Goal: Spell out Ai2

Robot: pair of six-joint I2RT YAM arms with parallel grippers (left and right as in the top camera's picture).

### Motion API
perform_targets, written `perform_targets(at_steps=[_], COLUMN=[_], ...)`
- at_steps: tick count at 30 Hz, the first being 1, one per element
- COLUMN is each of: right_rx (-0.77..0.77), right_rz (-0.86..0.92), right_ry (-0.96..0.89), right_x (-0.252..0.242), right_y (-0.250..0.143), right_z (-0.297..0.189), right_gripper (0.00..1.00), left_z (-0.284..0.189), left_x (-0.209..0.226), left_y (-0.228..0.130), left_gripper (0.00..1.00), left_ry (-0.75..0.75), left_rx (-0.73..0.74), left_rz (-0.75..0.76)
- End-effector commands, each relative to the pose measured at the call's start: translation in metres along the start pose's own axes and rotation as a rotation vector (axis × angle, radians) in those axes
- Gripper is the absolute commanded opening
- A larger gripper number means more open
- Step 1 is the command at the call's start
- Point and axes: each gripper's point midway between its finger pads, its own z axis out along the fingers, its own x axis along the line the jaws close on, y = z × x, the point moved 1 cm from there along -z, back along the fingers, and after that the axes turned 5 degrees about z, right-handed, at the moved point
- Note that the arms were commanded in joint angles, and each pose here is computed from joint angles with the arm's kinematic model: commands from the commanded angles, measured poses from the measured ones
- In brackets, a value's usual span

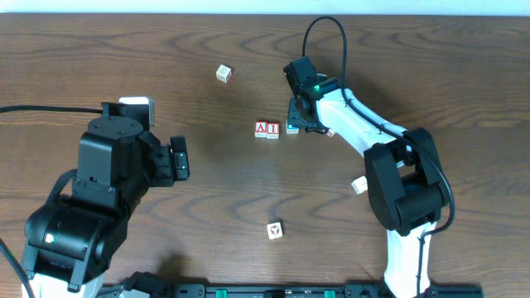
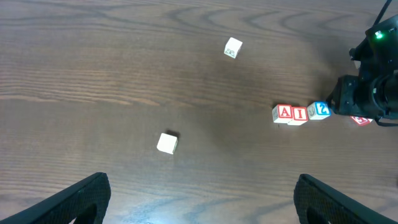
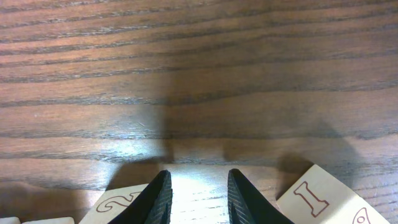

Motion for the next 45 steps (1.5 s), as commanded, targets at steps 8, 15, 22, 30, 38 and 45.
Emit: perform_targets(at_steps=[8, 15, 22, 30, 38, 45], right_rx=[0.002, 0.003, 0.011, 0.006, 0.054, 0.06], right_rz=[-0.03, -0.051, -0.051, -0.047, -0.02, -0.008], right_ry=[0.029, 0.058, 0.058, 0.006, -0.013, -0.012], right_x=[0.009, 0.017, 0.017, 0.007, 0.0, 0.001], right_y=[-0.003, -0.005, -0.007, -0.007, -0.017, -0.018], right_z=[0.003, 0.002, 0.002, 0.003, 0.002, 0.002], right_gripper=[0.31, 0.31, 0.32, 0.32, 0.32, 0.29], left_z=[-0.002, -0.002, -0.002, 0.0, 0.0, 0.0], left_x=[0.0, 0.0, 0.0, 0.0, 0.0, 0.0], left_y=[0.004, 0.004, 0.004, 0.004, 0.004, 0.004], left_gripper=[0.95, 0.95, 0.95, 0.95, 0.95, 0.95], left_ry=[0.0, 0.0, 0.0, 0.001, 0.001, 0.001], left_rx=[-0.011, -0.011, -0.01, -0.004, -0.004, -0.004], left_rz=[-0.007, -0.007, -0.007, -0.006, -0.006, -0.006])
